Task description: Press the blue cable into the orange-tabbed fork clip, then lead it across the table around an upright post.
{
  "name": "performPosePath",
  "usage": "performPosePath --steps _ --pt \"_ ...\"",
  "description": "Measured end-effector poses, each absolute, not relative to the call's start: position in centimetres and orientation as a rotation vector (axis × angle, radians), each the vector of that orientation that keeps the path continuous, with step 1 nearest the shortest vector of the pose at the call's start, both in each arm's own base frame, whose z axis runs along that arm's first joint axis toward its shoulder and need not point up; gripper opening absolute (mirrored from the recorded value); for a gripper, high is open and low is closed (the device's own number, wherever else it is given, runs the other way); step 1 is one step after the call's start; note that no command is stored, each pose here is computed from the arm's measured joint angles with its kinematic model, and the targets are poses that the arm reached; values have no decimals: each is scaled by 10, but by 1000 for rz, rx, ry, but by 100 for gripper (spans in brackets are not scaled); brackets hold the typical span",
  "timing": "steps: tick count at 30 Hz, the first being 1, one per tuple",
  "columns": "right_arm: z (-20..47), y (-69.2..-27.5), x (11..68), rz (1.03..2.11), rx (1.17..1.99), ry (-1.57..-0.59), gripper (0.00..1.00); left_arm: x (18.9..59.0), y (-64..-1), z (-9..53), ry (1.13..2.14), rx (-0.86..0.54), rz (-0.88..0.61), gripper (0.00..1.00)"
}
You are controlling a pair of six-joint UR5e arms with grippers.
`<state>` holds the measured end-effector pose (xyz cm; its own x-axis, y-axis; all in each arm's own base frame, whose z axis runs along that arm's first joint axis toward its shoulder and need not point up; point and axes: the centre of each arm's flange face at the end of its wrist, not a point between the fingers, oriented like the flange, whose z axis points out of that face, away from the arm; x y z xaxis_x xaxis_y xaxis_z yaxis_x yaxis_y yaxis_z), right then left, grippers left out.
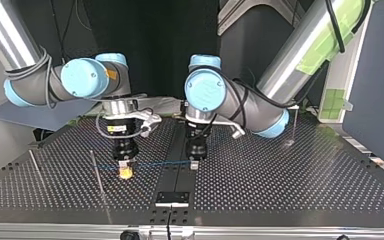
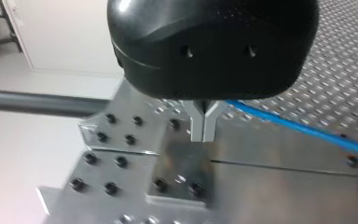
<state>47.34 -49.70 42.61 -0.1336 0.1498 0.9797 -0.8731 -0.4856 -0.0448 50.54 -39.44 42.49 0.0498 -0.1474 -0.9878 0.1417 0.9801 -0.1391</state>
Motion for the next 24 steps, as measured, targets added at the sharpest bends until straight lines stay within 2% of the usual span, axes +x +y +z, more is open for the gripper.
performPosePath --steps 13,24 --pt "436 -519 445 1716 1351 -901 0 508 -409 479 1429 -12 -267 0" --pt "449 -541 422 1740 1318 -920 0 520 -421 495 1427 -1 -277 0"
